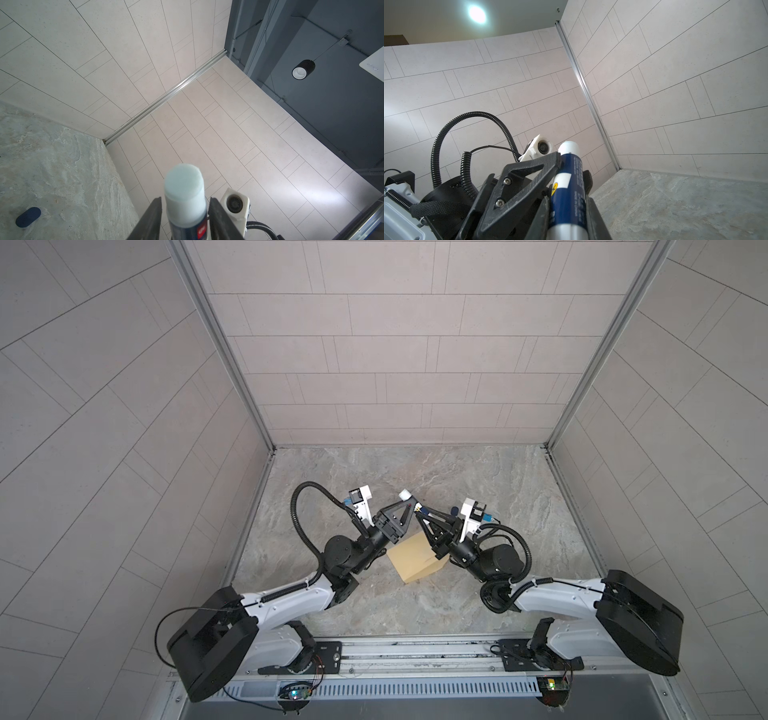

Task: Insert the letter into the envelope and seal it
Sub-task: 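Close the left gripper on the glue stick while the right gripper releases it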

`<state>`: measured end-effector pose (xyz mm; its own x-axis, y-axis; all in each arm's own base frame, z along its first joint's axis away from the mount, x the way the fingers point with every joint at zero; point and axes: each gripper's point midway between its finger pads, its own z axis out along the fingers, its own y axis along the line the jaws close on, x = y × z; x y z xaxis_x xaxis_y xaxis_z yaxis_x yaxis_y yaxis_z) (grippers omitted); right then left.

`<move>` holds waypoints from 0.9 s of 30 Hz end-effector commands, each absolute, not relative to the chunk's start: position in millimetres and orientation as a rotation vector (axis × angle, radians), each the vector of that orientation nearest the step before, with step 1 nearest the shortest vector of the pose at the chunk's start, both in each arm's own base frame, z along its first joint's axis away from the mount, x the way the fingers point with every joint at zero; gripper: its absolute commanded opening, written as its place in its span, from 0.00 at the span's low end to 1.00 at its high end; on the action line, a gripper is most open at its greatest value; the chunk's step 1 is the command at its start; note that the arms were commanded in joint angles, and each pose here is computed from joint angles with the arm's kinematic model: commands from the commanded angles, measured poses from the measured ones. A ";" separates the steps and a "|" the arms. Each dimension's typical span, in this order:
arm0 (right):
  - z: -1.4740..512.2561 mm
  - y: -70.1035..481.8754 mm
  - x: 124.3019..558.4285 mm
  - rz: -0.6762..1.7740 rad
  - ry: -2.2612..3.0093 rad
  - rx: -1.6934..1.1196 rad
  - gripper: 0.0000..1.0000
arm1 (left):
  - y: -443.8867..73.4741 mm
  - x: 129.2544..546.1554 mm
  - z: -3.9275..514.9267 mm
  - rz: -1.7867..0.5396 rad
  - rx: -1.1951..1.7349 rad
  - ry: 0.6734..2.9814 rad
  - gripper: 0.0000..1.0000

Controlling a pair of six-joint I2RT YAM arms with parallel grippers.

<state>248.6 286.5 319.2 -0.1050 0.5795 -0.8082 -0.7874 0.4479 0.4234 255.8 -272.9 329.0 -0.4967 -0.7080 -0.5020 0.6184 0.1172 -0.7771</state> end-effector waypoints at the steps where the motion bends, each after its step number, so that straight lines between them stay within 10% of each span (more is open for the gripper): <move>1: 338.1 285.5 245.6 1.182 1.143 -0.204 0.00 | -269.5 248.3 357.9 -1.647 -0.071 1.233 0.39; 15: 336.1 285.3 247.1 1.176 1.151 -0.190 0.00 | -271.2 248.2 353.2 -1.620 -0.050 1.245 0.00; 22: 333.0 277.8 247.1 1.126 1.180 -0.190 0.48 | -267.3 251.1 339.9 -1.494 -0.017 1.293 0.00; 27: 325.8 270.2 248.0 1.040 1.287 -0.218 0.60 | -266.9 250.1 323.9 -1.340 0.070 1.411 0.00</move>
<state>245.9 275.0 327.3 -0.0778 0.5543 -0.8287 -0.7579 0.5071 0.4103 254.0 -269.2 323.1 -0.4252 -0.6579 -0.6216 0.6462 0.2603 -0.7174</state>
